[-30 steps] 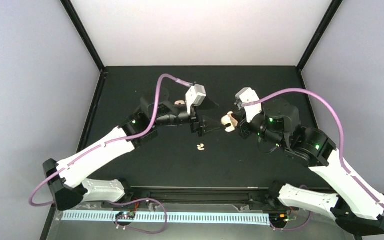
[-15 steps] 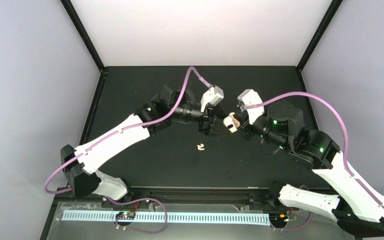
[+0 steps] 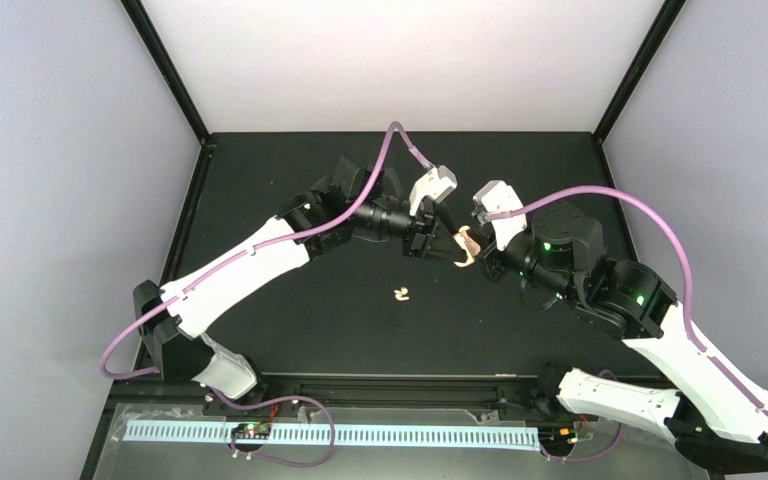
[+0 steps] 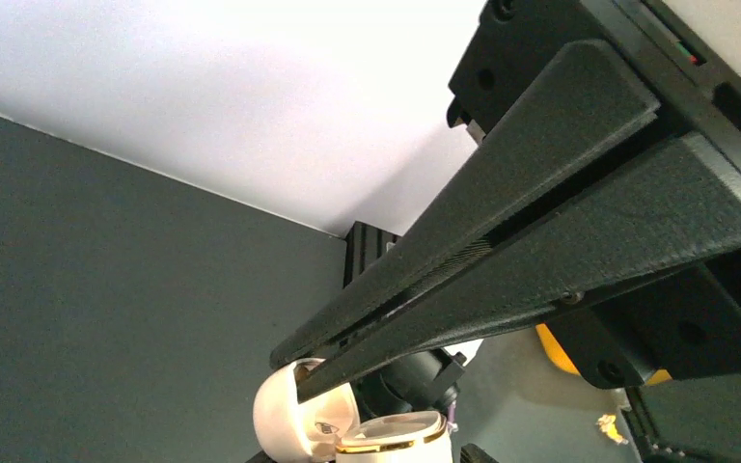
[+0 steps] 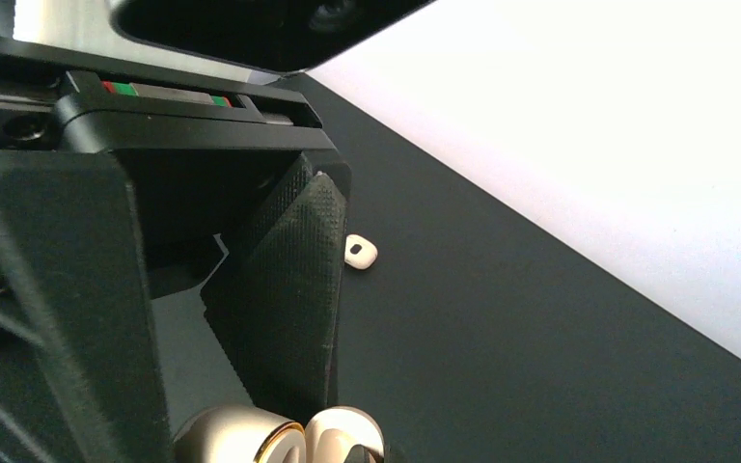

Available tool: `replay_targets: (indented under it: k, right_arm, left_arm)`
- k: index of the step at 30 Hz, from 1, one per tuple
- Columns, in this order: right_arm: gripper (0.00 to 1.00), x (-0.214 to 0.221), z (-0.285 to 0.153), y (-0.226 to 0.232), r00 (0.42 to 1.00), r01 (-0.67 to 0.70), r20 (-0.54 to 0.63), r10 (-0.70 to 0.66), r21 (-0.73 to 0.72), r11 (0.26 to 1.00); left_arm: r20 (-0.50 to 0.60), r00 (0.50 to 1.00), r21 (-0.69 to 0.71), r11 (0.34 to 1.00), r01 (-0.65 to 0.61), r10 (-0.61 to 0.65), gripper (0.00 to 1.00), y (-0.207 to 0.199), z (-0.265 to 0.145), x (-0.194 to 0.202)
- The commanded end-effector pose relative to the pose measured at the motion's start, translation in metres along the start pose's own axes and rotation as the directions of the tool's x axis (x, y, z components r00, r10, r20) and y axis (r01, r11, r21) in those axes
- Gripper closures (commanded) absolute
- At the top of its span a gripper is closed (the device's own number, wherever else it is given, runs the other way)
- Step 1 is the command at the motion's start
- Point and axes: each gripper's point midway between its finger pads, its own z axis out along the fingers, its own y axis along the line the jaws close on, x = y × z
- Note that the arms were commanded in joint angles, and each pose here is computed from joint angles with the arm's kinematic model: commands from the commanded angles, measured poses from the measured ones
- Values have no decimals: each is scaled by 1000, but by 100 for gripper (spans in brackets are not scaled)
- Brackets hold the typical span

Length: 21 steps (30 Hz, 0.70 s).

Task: Insert the wireless bluetooth earbuds into the charging case
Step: Adjust the charging case.

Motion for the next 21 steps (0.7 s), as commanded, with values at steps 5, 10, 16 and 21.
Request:
replay_targets:
  k: [5,10,16,21]
  right_arm:
    - [99,-3,1,-1,1000,13,13,-13,14,1000]
    - [99,-1,1,1,1000,12,12,-12,5,1000]
    - [99,-4,-2,6,1000,9,23,-8,-28,1000]
    - [99,-8,-5,14,999,-1,32,3,-80,997]
  left_arm:
    - [-9,1000,29,999,27,-27,70,-8,-1,-6]
    - [-12,999,45,998,33,-33,84,-9,1,-5]
    - [-7,1000,82,996,23,-22,98,-13,2,1]
    - [57,997,128,990,-56,49,98,-27,-7,0]
